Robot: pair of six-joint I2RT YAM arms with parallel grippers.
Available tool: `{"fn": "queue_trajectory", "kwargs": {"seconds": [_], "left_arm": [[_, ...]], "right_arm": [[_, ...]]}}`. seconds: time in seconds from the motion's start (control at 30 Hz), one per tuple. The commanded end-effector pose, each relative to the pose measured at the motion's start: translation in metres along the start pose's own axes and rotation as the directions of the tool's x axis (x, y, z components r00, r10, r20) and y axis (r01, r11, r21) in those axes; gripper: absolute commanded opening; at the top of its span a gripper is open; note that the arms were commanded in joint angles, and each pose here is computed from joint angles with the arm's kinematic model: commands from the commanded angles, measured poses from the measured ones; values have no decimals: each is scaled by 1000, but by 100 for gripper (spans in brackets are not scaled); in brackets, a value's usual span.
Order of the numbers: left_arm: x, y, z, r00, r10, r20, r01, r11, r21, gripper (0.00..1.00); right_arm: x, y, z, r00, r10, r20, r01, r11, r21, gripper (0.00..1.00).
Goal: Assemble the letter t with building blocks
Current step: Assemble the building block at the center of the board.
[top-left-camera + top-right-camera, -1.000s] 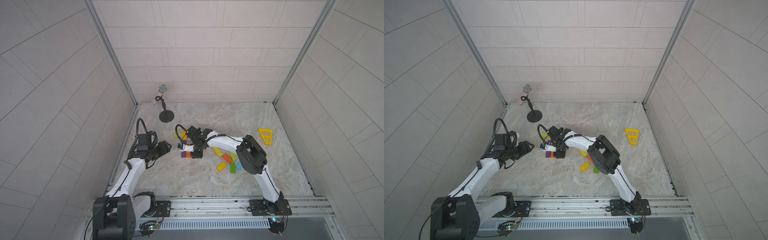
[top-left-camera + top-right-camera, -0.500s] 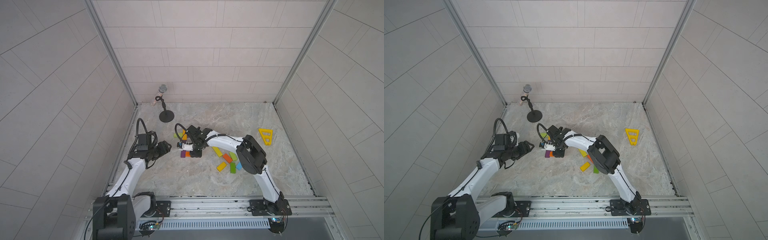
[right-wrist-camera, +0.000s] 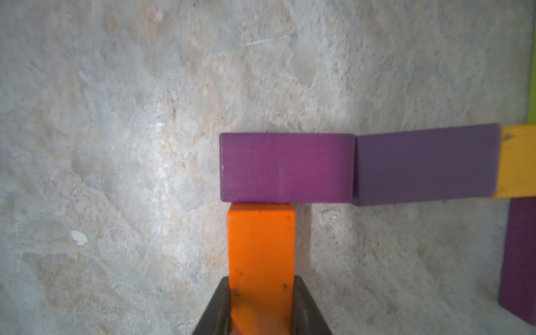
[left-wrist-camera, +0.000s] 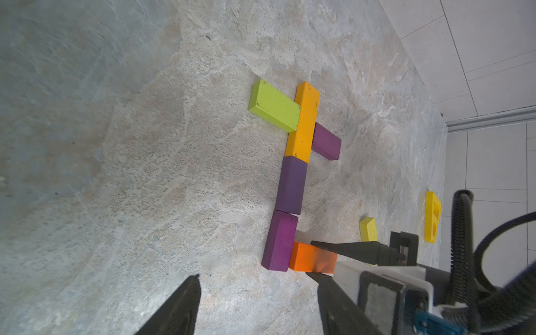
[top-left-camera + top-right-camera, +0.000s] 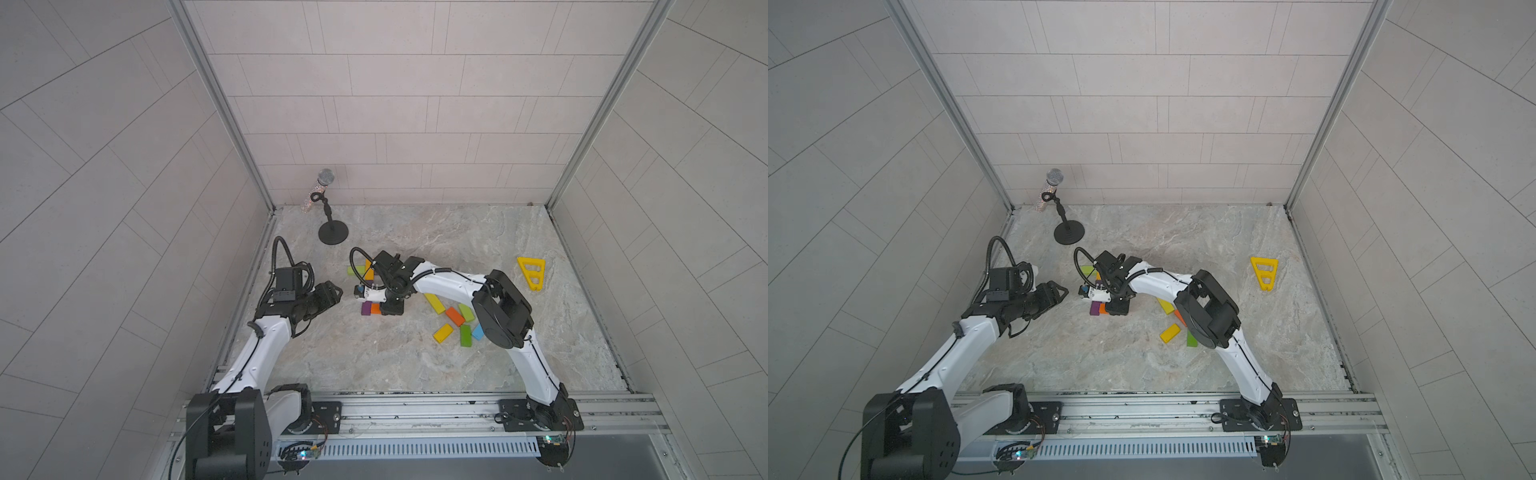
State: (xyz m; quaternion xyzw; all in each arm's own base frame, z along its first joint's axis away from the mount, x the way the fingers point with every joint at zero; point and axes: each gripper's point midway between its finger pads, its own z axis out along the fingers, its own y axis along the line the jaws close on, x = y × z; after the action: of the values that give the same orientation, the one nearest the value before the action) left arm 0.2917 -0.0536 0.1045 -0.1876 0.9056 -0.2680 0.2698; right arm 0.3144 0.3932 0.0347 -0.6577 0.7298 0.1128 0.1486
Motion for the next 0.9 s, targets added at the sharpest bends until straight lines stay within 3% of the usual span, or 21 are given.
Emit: {"fn": "queue_trajectory", "kwargs": {"seconds": [0.0, 0.67, 0.77, 0.87], "left_arm": [[0, 2, 2, 1000, 1, 4, -1, 1000, 3, 69], [0, 4, 2, 1000, -5, 7, 5, 1000, 3, 69], [0, 4, 2, 1000, -7, 8, 7, 1000, 4, 69], [-1, 4, 2, 1000, -7, 7, 7, 1000, 5, 69]], "right_arm": [[9, 7, 7, 999, -10, -31, 9, 999, -34, 24], [12, 11, 10, 999, -11, -33, 9, 999, -52, 32], [13, 12, 10, 999, -8, -36, 6, 999, -54, 38], [12, 12, 10, 999, -8, -32, 7, 999, -52, 51]]}}
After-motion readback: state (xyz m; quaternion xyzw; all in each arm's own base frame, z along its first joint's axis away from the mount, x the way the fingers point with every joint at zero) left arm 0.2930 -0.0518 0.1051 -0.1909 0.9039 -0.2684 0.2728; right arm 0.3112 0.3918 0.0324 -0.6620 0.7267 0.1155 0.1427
